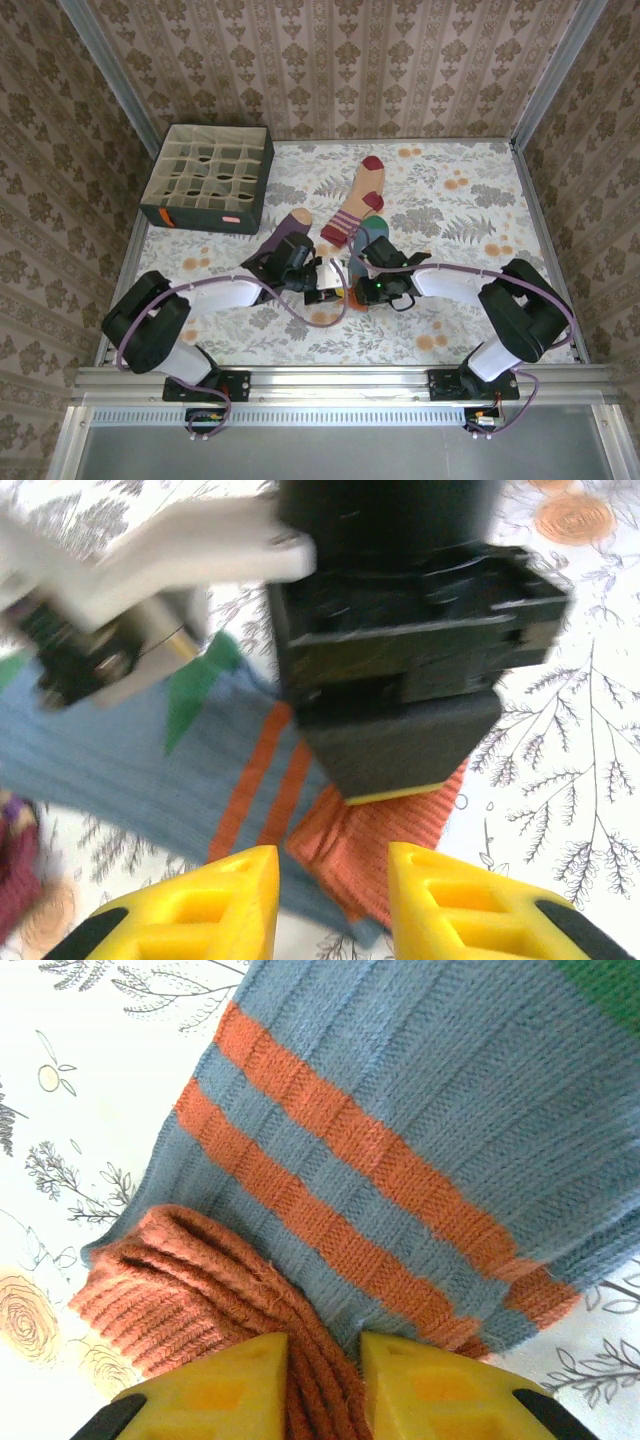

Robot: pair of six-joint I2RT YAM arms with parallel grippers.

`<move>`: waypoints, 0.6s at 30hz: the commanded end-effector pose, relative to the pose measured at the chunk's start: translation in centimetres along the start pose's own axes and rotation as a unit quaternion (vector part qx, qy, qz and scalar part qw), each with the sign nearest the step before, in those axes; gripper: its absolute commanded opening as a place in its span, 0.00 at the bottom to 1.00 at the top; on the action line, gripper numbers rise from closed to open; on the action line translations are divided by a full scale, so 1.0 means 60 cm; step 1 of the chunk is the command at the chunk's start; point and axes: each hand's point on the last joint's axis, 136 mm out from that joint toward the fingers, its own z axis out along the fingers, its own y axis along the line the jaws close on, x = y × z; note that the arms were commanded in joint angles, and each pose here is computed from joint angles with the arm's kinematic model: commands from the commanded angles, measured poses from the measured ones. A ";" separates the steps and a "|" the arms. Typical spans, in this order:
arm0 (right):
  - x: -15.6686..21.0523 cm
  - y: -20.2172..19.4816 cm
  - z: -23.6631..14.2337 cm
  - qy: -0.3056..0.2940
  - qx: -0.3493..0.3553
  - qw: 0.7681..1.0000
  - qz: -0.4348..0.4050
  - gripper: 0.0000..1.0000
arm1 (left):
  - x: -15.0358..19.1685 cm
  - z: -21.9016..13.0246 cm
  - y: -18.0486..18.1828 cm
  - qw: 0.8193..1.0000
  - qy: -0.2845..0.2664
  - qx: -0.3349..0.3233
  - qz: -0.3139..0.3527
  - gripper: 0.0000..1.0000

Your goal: Roll the socks

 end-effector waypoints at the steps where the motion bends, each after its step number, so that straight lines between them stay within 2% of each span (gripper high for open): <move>1: 0.096 -0.053 0.033 0.114 0.041 0.993 0.015 0.20 | 0.024 0.016 -0.023 0.993 0.054 -0.003 0.103 0.34; 6: 0.107 -0.048 0.039 0.149 0.020 0.988 0.025 0.20 | 0.032 0.038 -0.023 0.988 0.070 -0.007 0.139 0.34; 18: 0.125 -0.065 0.040 0.185 0.033 0.981 0.041 0.17 | 0.080 0.057 -0.021 0.982 0.107 0.006 0.155 0.39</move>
